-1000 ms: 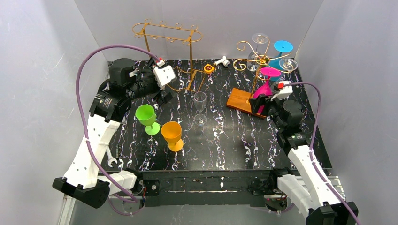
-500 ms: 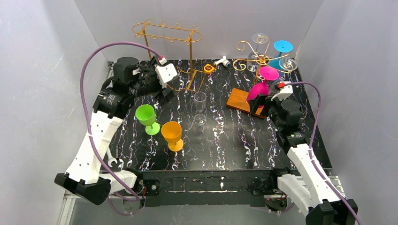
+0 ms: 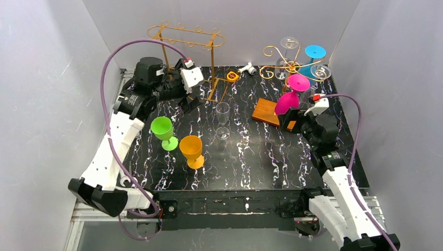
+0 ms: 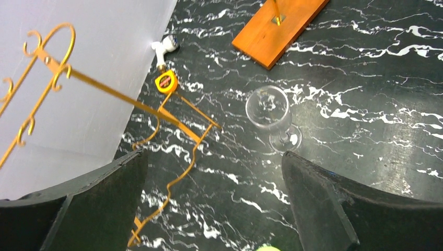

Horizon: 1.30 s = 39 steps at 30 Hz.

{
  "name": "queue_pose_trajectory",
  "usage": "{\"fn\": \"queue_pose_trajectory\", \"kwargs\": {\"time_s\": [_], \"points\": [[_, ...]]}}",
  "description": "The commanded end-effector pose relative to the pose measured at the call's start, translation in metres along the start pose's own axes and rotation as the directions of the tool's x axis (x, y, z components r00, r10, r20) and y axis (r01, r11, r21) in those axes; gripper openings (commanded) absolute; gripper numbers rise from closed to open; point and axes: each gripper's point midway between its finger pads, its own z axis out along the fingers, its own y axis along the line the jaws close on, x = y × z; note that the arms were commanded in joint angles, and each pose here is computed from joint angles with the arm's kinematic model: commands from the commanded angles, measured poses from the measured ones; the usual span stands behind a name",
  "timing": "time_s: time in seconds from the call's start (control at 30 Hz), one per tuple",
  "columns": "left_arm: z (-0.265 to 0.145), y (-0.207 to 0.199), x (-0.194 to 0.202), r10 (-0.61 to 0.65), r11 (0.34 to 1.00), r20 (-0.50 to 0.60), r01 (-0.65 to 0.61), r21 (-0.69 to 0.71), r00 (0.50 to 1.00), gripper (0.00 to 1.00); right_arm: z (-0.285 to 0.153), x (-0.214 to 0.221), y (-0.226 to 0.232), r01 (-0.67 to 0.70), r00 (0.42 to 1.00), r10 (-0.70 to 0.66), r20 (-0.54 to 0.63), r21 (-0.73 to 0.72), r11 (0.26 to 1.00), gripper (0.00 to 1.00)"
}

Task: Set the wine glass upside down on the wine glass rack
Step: Turn the wine glass upside down at the wine rack, then adjust the wine rack at the center of the board.

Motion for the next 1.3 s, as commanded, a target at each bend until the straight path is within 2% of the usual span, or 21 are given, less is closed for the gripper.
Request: {"fn": "queue_pose_trajectory", "kwargs": {"time_s": [0.0,0.03,0.17,0.37,0.53,0.67,0.83,0.93,1.03,1.17,1.27], "points": [[0.014,0.001,-0.035,0.123,0.989,0.127,-0.132,0.065,0.984,0.99,-0.021,-0.038,0.013,-0.015,0.998,0.017,0.056,-0.028,0.999,1.00],[0.022,0.001,-0.037,0.148,0.984,0.137,-0.160,0.079,0.979,0.98,-0.025,-0.043,0.015,-0.021,0.999,0.022,0.046,-0.030,0.999,1.00],[0.057,-0.004,-0.048,0.284,0.946,0.179,-0.306,0.110,0.942,0.91,-0.036,-0.049,0.025,-0.034,0.999,0.033,-0.019,-0.053,0.998,0.89],[0.118,-0.005,-0.062,0.512,0.840,0.240,-0.539,0.063,0.825,0.87,-0.058,-0.067,0.035,-0.043,0.997,0.038,-0.072,-0.064,0.997,0.82],[0.149,0.012,-0.088,0.504,0.850,0.268,-0.527,0.015,0.821,0.80,-0.077,-0.105,0.039,-0.083,0.994,0.082,-0.076,-0.014,0.996,0.70],[0.168,0.015,-0.100,0.568,0.813,0.294,-0.580,-0.053,0.769,0.73,-0.074,-0.132,0.040,-0.120,0.987,0.124,-0.102,0.037,0.992,0.59],[0.183,0.003,-0.109,0.662,0.737,0.332,-0.664,-0.127,0.671,0.65,-0.066,-0.166,0.052,-0.189,0.977,0.191,-0.095,0.031,0.981,0.43],[0.189,-0.001,-0.112,0.726,0.673,0.343,-0.718,-0.177,0.596,0.62,-0.059,-0.178,0.058,-0.212,0.972,0.213,-0.095,0.017,0.977,0.43],[0.198,-0.006,-0.113,0.737,0.659,0.338,-0.734,-0.163,0.586,0.57,-0.053,-0.187,0.061,-0.219,0.971,0.219,-0.095,0.011,0.976,0.43],[0.213,-0.013,-0.109,0.761,0.630,0.299,-0.766,-0.128,0.575,0.34,-0.045,-0.192,0.065,-0.215,0.972,0.213,-0.103,-0.010,0.977,0.43],[0.217,-0.014,-0.117,0.761,0.632,0.298,-0.762,-0.139,0.577,0.32,-0.038,-0.191,0.069,-0.222,0.969,0.218,-0.117,-0.029,0.975,0.43]]}}
